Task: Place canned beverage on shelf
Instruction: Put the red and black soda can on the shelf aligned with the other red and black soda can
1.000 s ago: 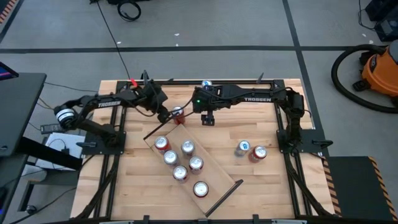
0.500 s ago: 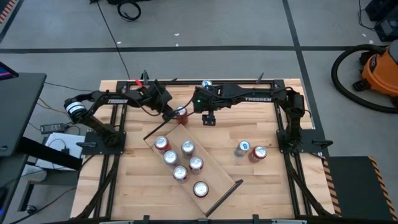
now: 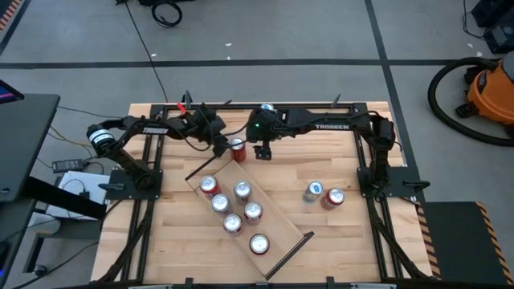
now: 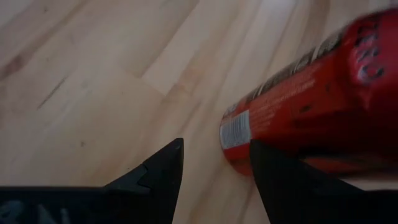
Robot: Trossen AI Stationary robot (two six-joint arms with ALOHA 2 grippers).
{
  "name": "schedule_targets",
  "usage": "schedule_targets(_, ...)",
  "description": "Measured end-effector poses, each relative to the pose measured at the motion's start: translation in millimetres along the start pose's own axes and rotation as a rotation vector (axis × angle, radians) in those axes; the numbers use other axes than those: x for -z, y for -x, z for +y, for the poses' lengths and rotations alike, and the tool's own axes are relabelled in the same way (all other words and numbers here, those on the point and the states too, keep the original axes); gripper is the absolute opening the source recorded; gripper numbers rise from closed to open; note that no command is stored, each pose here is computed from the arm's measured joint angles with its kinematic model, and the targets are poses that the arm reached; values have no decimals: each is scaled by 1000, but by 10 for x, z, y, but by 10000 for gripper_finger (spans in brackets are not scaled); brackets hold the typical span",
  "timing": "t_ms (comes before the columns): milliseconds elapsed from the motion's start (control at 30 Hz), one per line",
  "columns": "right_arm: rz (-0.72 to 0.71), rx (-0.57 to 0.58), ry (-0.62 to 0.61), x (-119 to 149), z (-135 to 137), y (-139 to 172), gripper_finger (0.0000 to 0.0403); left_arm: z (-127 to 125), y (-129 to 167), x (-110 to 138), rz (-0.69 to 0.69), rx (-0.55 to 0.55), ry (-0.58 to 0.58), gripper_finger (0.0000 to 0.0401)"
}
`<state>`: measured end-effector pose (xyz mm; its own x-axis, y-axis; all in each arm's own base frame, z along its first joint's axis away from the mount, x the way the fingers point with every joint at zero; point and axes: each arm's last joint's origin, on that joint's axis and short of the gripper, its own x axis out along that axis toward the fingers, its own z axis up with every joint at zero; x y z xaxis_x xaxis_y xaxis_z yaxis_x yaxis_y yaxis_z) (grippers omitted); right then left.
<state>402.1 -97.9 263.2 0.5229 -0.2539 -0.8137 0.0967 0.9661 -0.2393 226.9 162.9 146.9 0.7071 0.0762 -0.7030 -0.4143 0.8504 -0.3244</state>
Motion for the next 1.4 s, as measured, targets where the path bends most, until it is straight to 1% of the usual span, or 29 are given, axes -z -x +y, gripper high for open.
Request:
schedule_targets(133,-21,-13,-10,45,14,-81,349,54,72,20,24,-16,2,194)
schedule_targets(233,-15,-25,-12,77,32,-114,349,67,124,27,32,23,-2,194)
schedule_targets(300,-41,-36,-11,61,44,-124,349,50,124,14,22,55,-15,194)
schedule_targets(433,-108,-71,-22,45,61,-168,349,-2,76,5,13,71,-40,194)
schedule_targets(500,-137,-72,-24,44,68,-194,349,-38,61,3,11,79,-53,194)
schedule_targets(600,-152,-68,-36,80,84,-248,349,-98,39,-38,-28,77,-88,194)
schedule_targets(700,-152,-68,-57,92,87,-261,349,-130,27,-66,-56,58,-105,194)
schedule_targets(833,-108,-79,-93,133,104,-265,349,-161,16,-72,-63,55,-118,194)
schedule_targets(933,-65,-40,-100,157,143,-228,349,-154,19,-56,-47,54,-125,194)
schedule_targets(1000,-35,-10,-88,169,191,-174,349,-116,76,-40,-27,40,-119,194)
schedule_targets(1067,-44,-6,-78,150,235,-115,349,-80,165,-60,-39,22,-116,194)
schedule_targets(1167,-75,-8,-61,117,272,-108,349,-79,311,-107,-80,6,-135,194)
schedule_targets(1267,-135,8,-60,137,284,-184,349,-130,408,-156,-129,8,-159,194)
schedule_targets(1333,-158,14,-69,168,283,-224,349,-174,426,-150,-148,14,-177,194)
schedule_targets(1400,-199,21,-94,167,279,-242,349,-199,380,-92,-154,13,-191,194)
